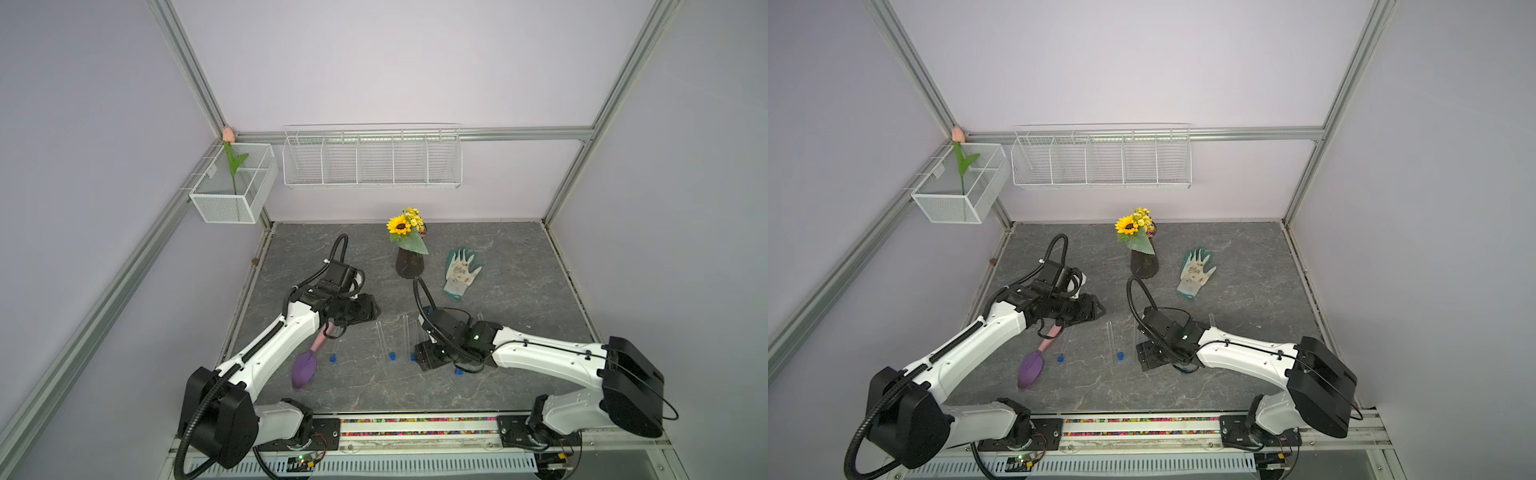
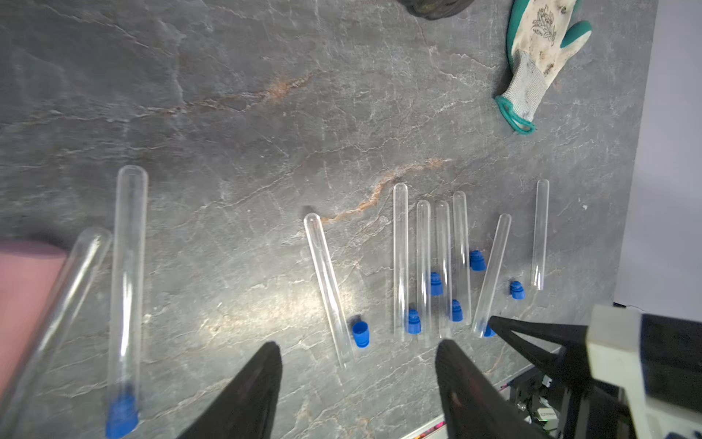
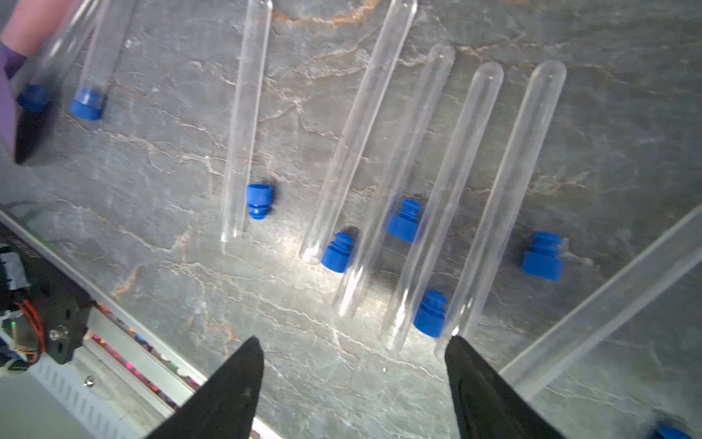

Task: Remove stoppers from test tubes
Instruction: Pick up the test tube at the center of the board.

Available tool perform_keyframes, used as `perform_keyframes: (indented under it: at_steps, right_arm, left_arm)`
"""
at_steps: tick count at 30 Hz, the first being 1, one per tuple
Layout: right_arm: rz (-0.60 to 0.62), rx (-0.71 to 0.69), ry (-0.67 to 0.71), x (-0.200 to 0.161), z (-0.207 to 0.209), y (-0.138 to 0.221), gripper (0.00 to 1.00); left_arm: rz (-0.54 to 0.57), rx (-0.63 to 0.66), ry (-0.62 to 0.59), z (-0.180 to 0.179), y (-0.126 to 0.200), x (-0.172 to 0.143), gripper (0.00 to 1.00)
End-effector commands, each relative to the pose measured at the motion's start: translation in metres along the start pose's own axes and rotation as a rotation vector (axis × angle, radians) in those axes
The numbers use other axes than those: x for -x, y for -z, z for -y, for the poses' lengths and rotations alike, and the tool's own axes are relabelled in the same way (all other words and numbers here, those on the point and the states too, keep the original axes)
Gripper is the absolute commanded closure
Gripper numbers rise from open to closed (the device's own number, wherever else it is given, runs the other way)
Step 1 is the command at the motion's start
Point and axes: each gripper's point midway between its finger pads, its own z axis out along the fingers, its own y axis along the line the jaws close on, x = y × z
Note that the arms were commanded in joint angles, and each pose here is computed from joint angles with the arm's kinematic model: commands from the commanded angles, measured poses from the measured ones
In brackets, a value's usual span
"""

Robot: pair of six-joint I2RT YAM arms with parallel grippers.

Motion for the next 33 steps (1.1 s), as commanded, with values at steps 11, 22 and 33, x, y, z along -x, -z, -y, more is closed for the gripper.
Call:
perform_keyframes:
  at_steps: [11, 22, 33]
  right_arm:
    - [0.049, -0.123, 0.022, -0.011, 0.036, 0.024, 0.20]
    - [0.068, -0.115, -0.021, -0.022, 0.053, 0.028, 0.18]
    - [0.081, -0.112, -0.041, -0.027, 0.064, 0.034, 0.18]
  left_arm:
    - [0.041, 0.229, -0.022, -0.050, 0.024, -0.017, 0.34]
    - [-0.020, 0.425, 0.017, -0.084, 0.016, -0.022, 0.35]
    - [-0.125, 0.517, 0.012, -0.102, -0.018, -0.024, 0.39]
